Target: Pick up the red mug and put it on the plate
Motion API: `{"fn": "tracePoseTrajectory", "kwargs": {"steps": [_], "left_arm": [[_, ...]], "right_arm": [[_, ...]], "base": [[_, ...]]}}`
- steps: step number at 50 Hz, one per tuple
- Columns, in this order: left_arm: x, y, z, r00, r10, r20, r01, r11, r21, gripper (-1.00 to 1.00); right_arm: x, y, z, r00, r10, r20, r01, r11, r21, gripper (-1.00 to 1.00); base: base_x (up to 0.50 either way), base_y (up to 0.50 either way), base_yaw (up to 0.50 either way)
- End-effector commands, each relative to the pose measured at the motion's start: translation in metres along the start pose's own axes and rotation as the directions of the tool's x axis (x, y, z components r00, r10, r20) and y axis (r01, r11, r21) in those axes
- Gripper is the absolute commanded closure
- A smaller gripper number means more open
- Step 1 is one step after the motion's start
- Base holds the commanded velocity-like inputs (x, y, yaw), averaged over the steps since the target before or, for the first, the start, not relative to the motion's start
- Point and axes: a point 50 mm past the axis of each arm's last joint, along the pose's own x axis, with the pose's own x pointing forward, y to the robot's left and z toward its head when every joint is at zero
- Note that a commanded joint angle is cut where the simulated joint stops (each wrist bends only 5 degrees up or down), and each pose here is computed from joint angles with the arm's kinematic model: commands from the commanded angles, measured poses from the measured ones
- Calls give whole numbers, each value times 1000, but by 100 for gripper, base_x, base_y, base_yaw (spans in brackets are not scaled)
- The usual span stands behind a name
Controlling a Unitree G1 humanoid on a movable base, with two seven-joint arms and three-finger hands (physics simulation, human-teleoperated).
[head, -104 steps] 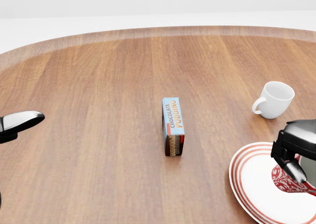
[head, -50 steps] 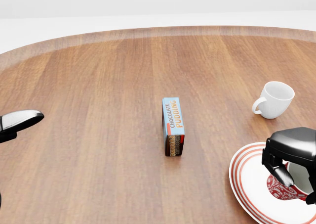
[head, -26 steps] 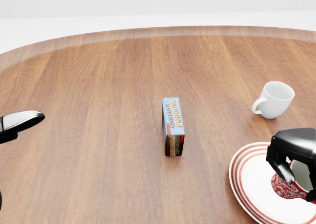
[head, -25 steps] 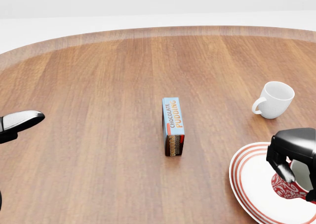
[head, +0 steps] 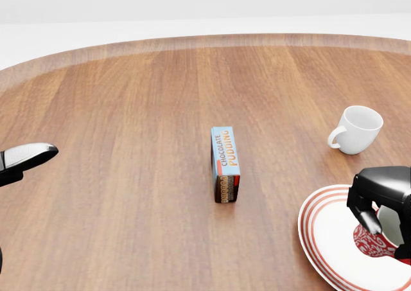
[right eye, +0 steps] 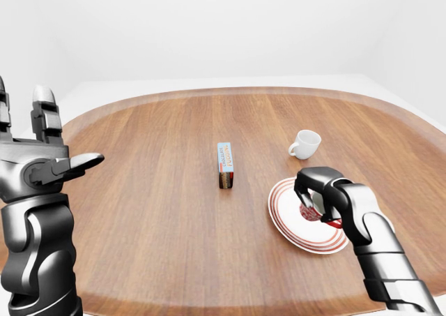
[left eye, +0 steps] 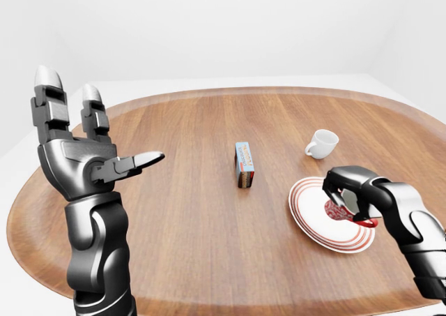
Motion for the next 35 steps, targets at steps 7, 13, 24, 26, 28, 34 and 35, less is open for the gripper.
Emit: {"fn": "tracePoseTrajectory", "kwargs": {"steps": [7, 13, 24, 26, 28, 34, 35], "left_arm": [[1, 1, 1, 1000, 4, 3, -4, 1000, 0, -94], [0, 1, 0, 1000, 4, 0, -4, 1000, 1, -95], [1, 1, 1, 1000, 8, 2, -8, 1000, 0, -95], [1, 1, 1, 1000, 6, 3, -6, 1000, -1, -95], [1, 1, 0, 1000, 6, -1, -6, 1000, 1, -95], [1, 1, -1, 1000, 6, -5, -6, 1000, 1, -95], [1, 1, -1, 1000, 6, -6, -6, 1000, 1, -95]], "right_arm": [[7, 0, -1, 1000, -4, -31, 4, 1000, 25, 100], [7, 2, -4, 999, 1, -43, 0, 1000, 28, 100], [9, 6, -7, 998, 11, -67, -8, 999, 42, 100], [11, 6, -7, 997, 11, -72, -7, 999, 47, 100], [11, 6, -7, 997, 12, -77, -8, 999, 52, 100], [14, 6, -8, 996, 10, -92, -4, 998, 65, 100], [15, 6, -8, 995, 9, -95, -3, 998, 69, 100]], "base": [[0, 0, 0], [0, 0, 0], [0, 0, 0], [0, 0, 0], [0, 0, 0], [0, 0, 0], [0, 0, 0]]}}
